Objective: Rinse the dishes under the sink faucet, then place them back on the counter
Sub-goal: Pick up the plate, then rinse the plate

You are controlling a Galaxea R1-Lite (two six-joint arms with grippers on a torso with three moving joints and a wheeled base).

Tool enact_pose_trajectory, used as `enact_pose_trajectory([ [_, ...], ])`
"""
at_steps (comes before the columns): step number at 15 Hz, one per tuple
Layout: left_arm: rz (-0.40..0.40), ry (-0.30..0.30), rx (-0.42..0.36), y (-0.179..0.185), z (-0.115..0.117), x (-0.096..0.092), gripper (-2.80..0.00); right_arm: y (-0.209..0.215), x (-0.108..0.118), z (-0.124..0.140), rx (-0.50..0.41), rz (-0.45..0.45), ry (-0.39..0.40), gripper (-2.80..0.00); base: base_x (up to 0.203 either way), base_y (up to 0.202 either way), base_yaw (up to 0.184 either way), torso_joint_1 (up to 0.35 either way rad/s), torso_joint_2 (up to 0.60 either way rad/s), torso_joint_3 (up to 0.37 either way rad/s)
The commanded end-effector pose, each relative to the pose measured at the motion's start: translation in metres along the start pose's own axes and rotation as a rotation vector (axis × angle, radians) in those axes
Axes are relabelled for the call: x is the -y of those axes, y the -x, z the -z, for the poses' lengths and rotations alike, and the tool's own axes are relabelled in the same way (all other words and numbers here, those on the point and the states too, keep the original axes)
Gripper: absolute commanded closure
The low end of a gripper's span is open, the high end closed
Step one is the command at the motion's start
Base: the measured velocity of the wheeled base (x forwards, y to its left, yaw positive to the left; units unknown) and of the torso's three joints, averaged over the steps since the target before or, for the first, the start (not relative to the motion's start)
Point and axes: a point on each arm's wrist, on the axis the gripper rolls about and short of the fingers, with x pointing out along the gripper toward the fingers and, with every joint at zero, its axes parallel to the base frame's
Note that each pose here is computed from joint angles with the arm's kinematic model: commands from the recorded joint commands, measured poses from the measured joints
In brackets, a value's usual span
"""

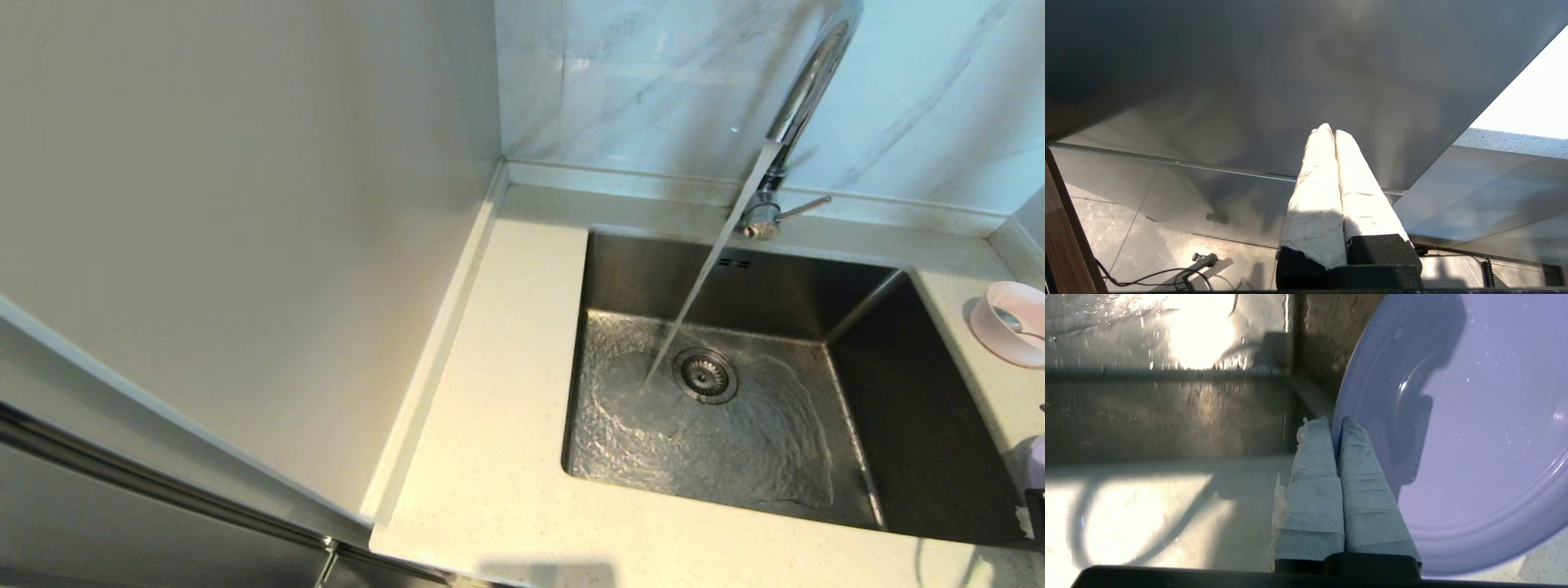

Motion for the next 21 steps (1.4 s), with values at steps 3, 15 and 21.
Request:
enact_pose_trajectory([
  [3, -0.001, 0.0, 0.0, 0.0, 0.0, 0.0, 0.0, 0.021, -0.007, 0.019, 0.079, -0.038, 0.05, 0.0, 0.0, 0.0, 0.0, 0.0, 0.0, 0.0],
  [15, -0.001, 0.0, 0.0, 0.0, 0.0, 0.0, 0.0, 0.086, -0.03, 0.018, 0.507, -0.647, 0.196, 0.0, 0.0, 0.0, 0.0, 0.0, 0.0, 0.0],
  [21, -0.001, 0.0, 0.0, 0.0, 0.0, 0.0, 0.0, 0.107, -0.057, 0.004, 0.564, -0.906, 0.387, 0.0, 0.0, 0.0, 0.0, 0.0, 0.0, 0.0],
])
